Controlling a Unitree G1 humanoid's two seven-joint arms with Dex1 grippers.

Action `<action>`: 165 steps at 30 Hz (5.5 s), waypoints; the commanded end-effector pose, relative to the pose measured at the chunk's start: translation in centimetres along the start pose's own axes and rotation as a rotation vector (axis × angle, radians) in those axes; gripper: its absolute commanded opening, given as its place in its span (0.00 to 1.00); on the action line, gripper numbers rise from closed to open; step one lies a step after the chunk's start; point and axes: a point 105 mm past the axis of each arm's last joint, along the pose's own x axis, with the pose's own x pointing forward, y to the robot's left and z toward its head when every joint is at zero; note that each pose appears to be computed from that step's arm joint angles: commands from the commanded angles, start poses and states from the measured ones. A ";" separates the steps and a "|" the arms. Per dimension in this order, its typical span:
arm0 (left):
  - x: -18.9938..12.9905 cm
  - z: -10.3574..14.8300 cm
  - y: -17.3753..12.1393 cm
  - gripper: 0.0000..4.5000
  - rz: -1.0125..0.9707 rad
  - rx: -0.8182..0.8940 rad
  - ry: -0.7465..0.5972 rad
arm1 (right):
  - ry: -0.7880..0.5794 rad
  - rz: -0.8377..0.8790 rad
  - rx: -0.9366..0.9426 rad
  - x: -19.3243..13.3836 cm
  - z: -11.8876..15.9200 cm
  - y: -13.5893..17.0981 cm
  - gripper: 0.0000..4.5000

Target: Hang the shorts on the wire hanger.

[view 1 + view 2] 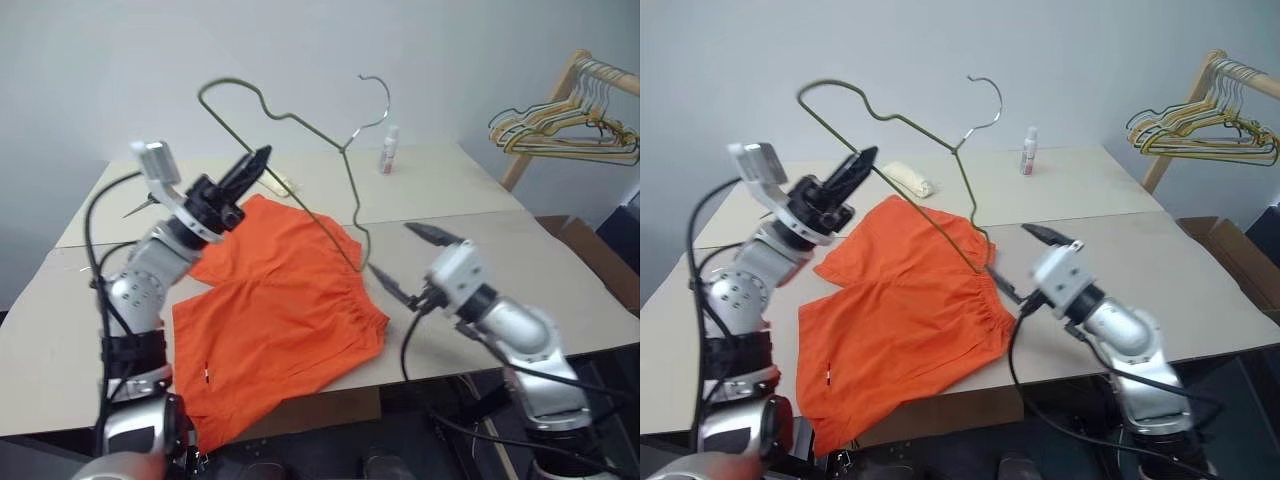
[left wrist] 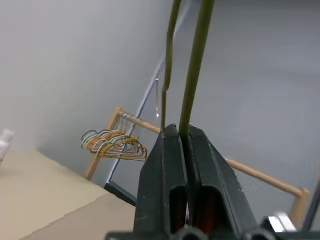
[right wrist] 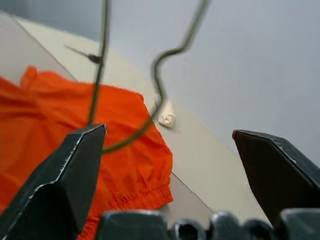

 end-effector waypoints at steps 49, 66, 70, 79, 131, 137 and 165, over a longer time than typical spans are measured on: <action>0.3 -1.1 -3.0 0.21 -0.405 0.054 0.092 | 0.111 0.682 0.680 3.8 2.8 3.4 0.00; -7.6 -13.4 0.9 1.00 -0.272 0.348 0.961 | 0.475 0.347 1.036 -7.5 -2.7 2.4 0.00; -8.6 -13.9 0.3 1.00 -0.338 0.417 1.056 | 0.632 0.301 1.219 -11.1 -5.1 2.8 0.00; -8.4 -13.8 -0.6 1.00 -0.353 0.422 1.032 | 0.884 0.315 1.561 -14.9 -9.1 2.7 0.00; -9.9 -13.8 -2.4 1.00 -0.316 0.419 1.027 | 0.912 0.555 1.560 -7.5 -12.5 2.0 0.00; -9.7 -13.8 -2.5 1.00 -0.320 0.423 1.018 | 0.904 0.571 1.554 -5.9 -12.7 2.1 0.00; 2.3 -5.6 3.2 1.00 -0.179 0.883 0.725 | 0.625 0.421 0.650 -2.2 -8.0 -2.4 0.00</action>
